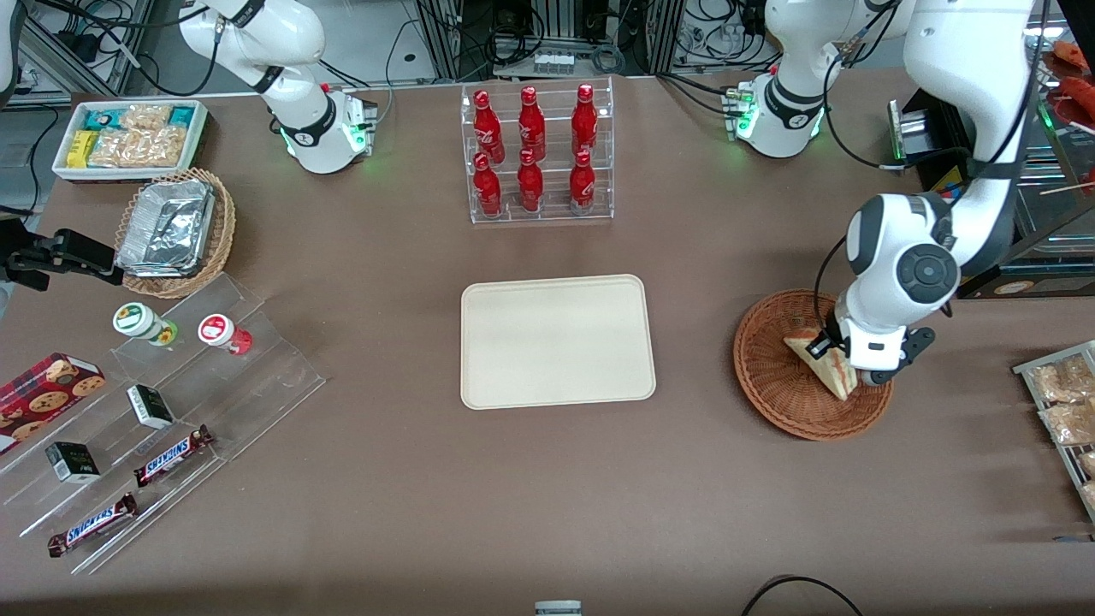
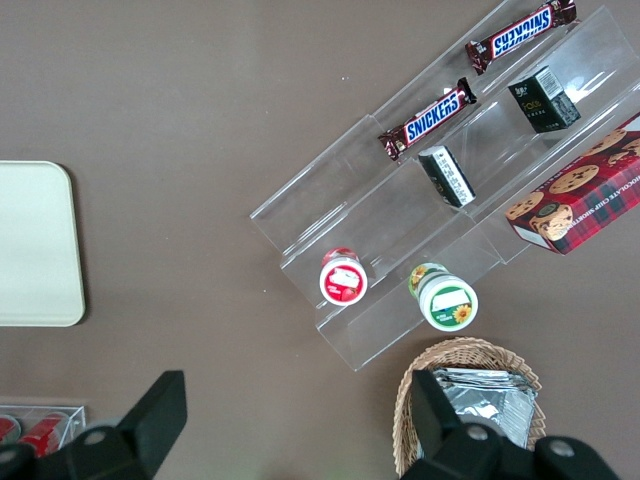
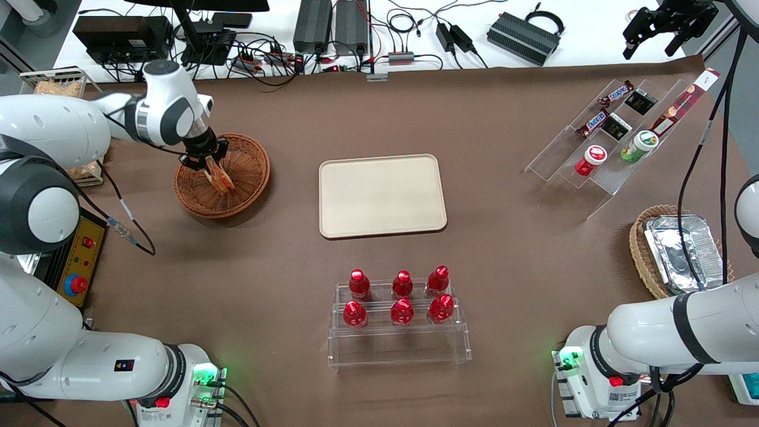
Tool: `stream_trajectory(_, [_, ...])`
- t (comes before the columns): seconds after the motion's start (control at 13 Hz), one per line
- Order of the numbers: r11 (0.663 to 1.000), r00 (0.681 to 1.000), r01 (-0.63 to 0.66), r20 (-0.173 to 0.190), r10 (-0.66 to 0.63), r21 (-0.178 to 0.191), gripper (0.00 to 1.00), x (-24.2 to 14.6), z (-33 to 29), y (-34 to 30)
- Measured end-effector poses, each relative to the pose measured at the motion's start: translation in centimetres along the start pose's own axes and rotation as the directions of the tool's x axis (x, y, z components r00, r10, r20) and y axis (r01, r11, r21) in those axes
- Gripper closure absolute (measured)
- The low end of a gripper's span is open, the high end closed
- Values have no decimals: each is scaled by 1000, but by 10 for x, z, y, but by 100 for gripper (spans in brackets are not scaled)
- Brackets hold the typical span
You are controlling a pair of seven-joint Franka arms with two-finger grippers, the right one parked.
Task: Place sandwich from basket to tray
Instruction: 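Lift the sandwich and carry it toward the cream tray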
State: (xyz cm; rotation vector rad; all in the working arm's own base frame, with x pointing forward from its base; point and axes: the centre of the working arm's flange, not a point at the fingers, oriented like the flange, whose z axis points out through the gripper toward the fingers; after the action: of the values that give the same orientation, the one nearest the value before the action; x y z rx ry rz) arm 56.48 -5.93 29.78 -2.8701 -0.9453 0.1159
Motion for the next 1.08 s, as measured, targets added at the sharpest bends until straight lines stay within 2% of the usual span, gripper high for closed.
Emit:
stream_trajectory(0.08, [1000, 1000, -17, 12, 17, 16, 75, -2, -27, 9])
stream_trajectory(0.23, [998, 998, -57, 17, 57, 28, 84, -11, -91, 33])
stream_trajectory(0.38, [995, 995, -104, 6, 104, -7, 85, -29, -147, 63])
stream_trajectory(0.54, [984, 986, -163, 13, 164, -66, 85, -58, -182, 97])
stream_trajectory(0.69, [963, 968, -250, 11, 253, -97, 85, -99, -193, 136])
stream_trajectory(0.92, [920, 924, -379, 21, 383, -102, 85, -180, -174, 202])
stream_trajectory(1.08, [903, 906, -421, 13, 423, -83, 85, -224, -148, 247])
